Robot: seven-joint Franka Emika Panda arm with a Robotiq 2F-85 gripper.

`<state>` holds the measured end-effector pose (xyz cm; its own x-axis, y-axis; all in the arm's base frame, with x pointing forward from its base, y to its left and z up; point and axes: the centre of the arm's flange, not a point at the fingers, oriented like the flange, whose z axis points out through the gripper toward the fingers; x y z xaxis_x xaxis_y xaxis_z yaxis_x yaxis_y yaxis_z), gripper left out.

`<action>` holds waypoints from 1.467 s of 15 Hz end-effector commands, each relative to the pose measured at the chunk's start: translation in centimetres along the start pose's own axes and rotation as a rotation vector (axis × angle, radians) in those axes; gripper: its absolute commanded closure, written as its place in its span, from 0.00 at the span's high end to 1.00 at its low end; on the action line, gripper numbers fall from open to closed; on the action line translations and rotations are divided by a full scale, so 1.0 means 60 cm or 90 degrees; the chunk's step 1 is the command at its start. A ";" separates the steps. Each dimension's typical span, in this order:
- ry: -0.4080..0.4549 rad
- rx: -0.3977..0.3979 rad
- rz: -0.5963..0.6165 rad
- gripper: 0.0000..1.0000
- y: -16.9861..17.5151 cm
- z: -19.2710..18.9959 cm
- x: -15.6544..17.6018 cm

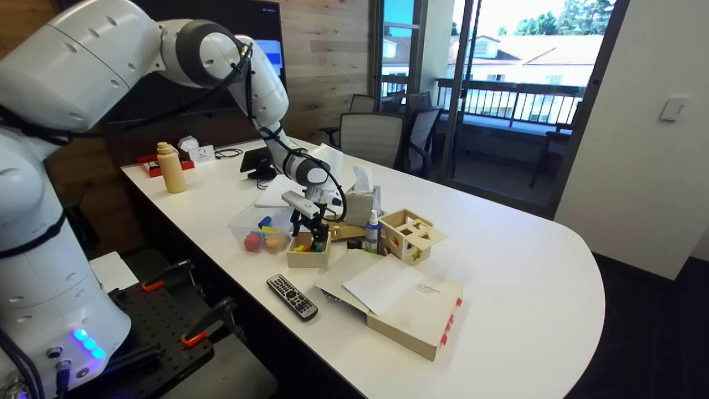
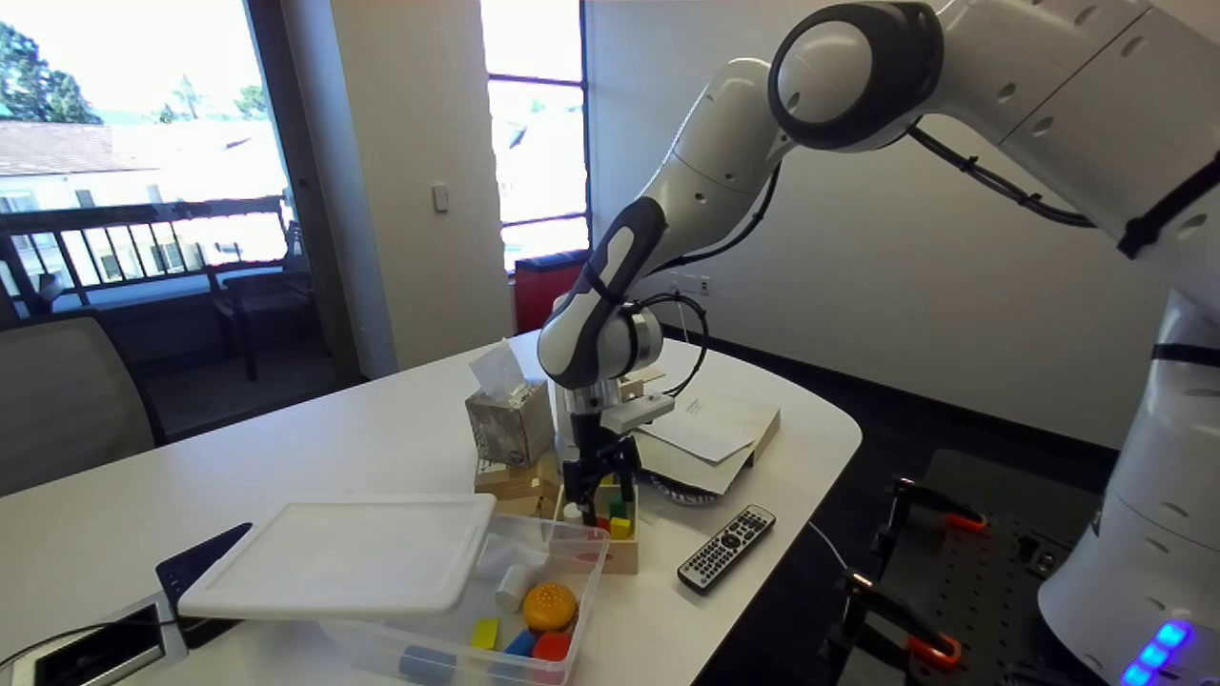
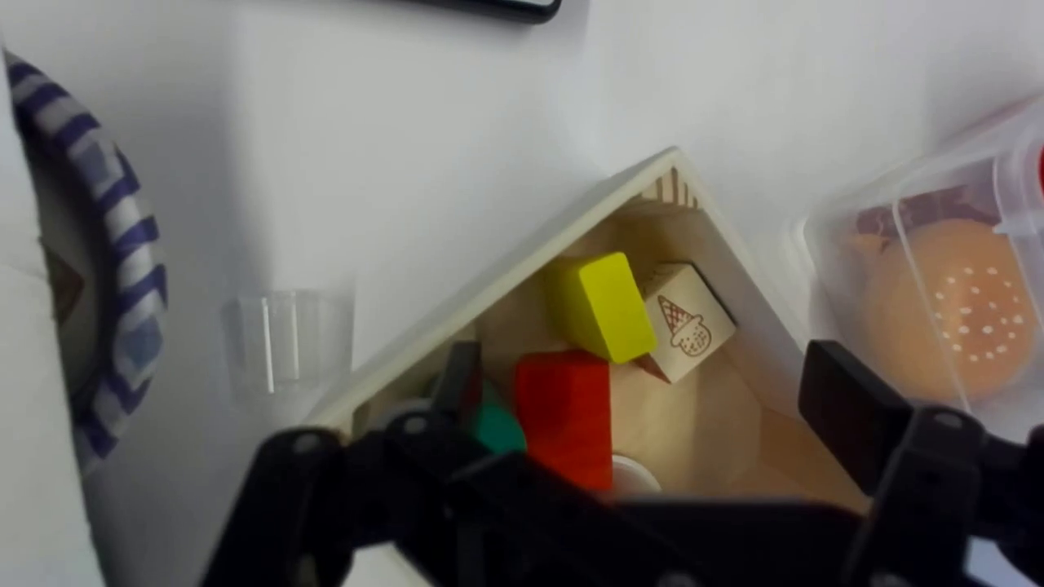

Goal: Take three blocks out of the wooden box and put them in the clear box on the left.

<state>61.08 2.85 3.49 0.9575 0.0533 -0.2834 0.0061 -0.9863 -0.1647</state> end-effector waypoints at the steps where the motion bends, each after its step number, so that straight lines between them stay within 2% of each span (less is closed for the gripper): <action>1: -0.015 0.002 0.004 1.00 -0.001 0.001 0.012; 11: -0.025 0.015 0.010 1.00 -0.024 -0.025 -0.024; 17: -0.045 0.015 0.024 1.00 -0.009 0.008 -0.020; 22: -0.040 0.014 0.027 1.00 -0.017 0.009 -0.012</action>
<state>60.18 3.43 2.96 0.9411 0.0409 -0.3357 -0.0208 -0.9838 -0.1782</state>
